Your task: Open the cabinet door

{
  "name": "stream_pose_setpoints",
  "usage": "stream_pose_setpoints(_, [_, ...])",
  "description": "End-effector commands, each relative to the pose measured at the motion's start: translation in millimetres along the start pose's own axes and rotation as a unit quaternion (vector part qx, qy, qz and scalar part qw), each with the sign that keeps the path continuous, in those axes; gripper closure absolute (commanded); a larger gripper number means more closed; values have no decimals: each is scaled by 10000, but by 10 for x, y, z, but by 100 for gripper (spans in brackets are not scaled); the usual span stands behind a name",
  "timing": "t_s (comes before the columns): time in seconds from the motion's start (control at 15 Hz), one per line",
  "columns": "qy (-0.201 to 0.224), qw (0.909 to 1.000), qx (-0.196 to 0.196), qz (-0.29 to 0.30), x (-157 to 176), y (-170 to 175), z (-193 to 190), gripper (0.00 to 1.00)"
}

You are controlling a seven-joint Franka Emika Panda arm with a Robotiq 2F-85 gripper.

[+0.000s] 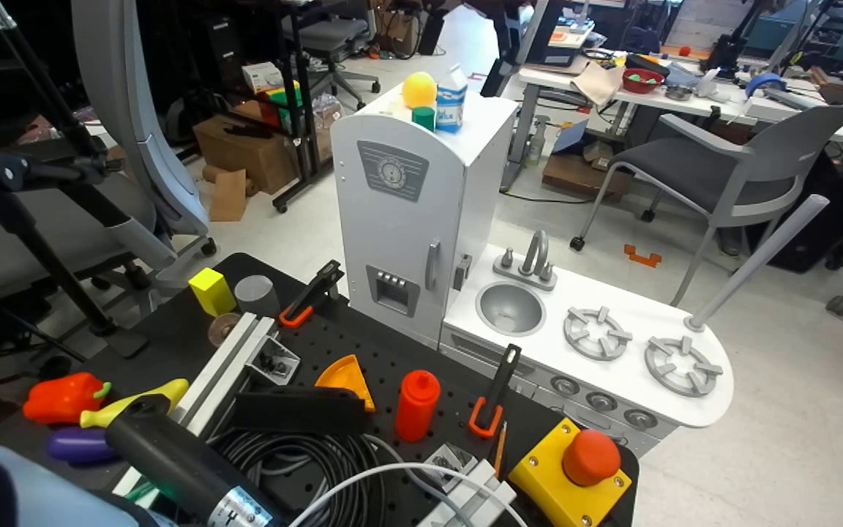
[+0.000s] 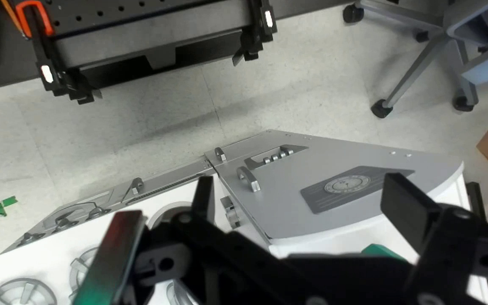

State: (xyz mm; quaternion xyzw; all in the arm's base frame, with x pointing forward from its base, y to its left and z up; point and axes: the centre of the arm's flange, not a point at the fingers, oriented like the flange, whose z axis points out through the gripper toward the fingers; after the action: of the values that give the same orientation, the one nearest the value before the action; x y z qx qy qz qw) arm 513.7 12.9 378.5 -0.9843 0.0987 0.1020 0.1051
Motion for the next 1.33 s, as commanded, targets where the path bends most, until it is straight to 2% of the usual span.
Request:
stream_pose_setpoints(0.0, [80, 9990, 118, 417, 643, -167, 194, 0])
stream_pose_setpoints(0.47, [136, 9962, -6, 859, 1225, -340, 508, 0])
stream_pose_setpoints(0.8, [-8, 9938, -43, 1108, 1424, -363, 745, 0])
stream_pose_setpoints(1.27, [-228, 9918, -136, 1253, 1529, -400, 1047, 0])
